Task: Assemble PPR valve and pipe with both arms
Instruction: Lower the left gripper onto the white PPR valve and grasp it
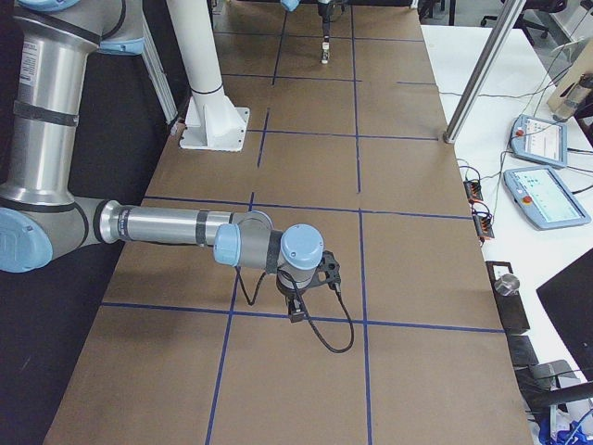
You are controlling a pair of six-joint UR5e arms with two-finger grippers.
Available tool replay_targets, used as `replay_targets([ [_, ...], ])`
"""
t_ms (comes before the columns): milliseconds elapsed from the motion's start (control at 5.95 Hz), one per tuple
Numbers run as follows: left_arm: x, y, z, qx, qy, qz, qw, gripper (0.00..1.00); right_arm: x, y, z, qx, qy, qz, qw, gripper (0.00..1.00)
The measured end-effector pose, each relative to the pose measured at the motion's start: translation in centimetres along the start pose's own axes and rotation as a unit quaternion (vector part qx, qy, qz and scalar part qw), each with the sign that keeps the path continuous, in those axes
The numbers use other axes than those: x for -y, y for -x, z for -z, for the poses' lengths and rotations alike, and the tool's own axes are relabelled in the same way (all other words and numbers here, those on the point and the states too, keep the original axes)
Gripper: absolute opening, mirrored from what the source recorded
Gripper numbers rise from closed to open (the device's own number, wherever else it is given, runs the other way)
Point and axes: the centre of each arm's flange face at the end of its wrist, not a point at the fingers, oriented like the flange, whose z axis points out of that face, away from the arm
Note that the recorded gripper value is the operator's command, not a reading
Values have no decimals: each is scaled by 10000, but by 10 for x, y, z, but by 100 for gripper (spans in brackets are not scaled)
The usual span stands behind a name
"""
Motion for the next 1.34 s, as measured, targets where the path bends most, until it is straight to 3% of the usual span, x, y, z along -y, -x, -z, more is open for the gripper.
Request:
replay_targets([
  [168, -3, -4, -8, 27, 7, 4, 10000, 95, 0, 0, 0, 1, 5, -5, 10000, 100],
  [336, -4, -7, -11, 37, 19, -8, 10000, 82, 0, 0, -1, 3, 11, -7, 10000, 100],
  [504, -5, -7, -14, 48, 39, -13, 10000, 55, 0, -1, -2, 5, 16, -9, 10000, 100],
  [672, -4, -7, -17, 65, 53, -1, 10000, 9, 0, -1, -2, 6, 19, -10, 10000, 100],
  [840, -4, -6, -18, 83, 65, 14, 9999, 0, -1, -1, -2, 6, 21, -13, 10000, 100],
  [1345, -3, -10, -14, 64, 53, 8, 10000, 0, 0, -1, -2, 11, 14, -12, 10000, 100],
])
